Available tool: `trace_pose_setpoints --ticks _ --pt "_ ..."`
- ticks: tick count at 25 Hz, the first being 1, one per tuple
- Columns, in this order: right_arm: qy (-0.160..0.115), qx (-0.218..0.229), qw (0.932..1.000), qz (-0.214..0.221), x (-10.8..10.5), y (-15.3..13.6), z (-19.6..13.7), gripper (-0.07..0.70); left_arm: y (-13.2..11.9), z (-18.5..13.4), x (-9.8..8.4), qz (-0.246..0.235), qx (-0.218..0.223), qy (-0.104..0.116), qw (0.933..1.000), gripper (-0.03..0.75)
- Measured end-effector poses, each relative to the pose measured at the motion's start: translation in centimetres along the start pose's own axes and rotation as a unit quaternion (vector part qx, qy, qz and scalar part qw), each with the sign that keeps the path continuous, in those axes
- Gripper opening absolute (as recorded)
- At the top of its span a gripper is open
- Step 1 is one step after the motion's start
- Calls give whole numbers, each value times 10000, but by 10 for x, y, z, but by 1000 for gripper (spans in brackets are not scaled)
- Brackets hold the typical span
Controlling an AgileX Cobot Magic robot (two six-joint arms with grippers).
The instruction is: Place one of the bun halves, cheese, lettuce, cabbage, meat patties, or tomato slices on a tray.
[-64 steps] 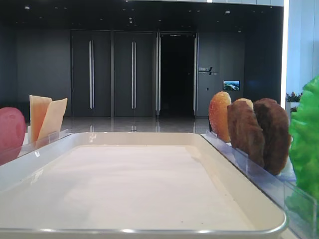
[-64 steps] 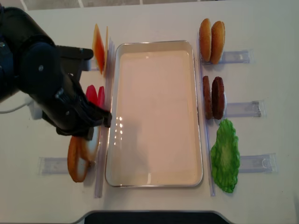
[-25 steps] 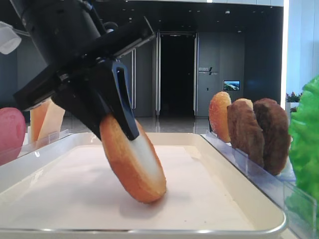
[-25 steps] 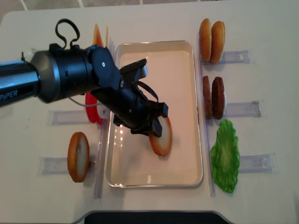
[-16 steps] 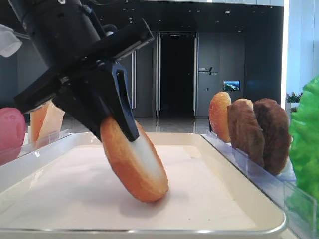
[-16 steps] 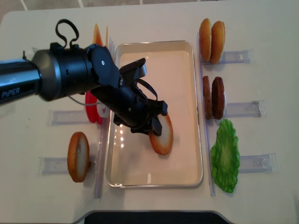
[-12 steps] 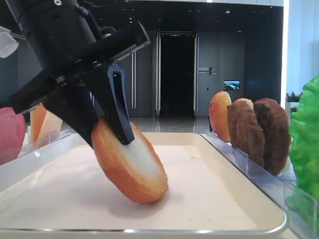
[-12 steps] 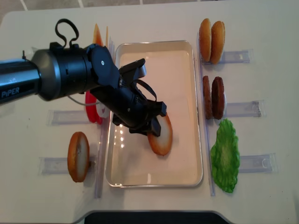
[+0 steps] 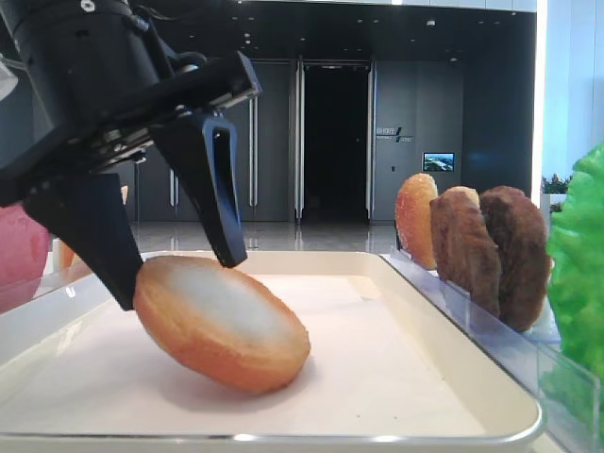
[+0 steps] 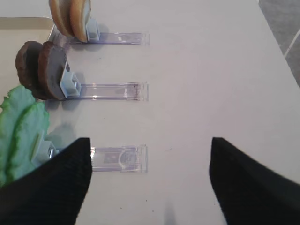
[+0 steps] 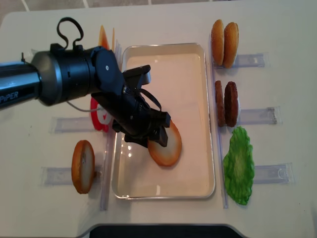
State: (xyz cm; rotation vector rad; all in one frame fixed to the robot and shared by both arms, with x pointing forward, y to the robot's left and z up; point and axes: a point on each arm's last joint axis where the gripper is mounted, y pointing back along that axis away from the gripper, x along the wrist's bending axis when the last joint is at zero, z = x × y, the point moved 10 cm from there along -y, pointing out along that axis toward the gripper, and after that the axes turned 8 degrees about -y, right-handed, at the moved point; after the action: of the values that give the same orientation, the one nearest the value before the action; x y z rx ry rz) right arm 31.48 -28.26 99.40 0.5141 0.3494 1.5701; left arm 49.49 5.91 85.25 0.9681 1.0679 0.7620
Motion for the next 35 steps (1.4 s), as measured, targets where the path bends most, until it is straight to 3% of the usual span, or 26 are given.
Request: trace_pose_setpoints --ticks 6,10,17,23,27,35 --pt "0 0 10000 0 0 0 0 527 7 -12 13 382 277 -12 9989 582" --pt "0 0 10000 0 0 0 0 527 16 -16 19 596 331 -85 9976 591" --pt "0 0 10000 0 0 0 0 527 45 -21 21 886 611 -478 9930 592" --pt "0 0 10000 0 0 0 0 527 72 -36 29 1279 1285 -696 9810 592" --pt "0 0 10000 0 0 0 0 527 79 -34 38 1560 1274 -748 9767 592" --pt "0 0 10000 0 0 0 0 527 84 -34 40 1633 1235 -775 9757 592"
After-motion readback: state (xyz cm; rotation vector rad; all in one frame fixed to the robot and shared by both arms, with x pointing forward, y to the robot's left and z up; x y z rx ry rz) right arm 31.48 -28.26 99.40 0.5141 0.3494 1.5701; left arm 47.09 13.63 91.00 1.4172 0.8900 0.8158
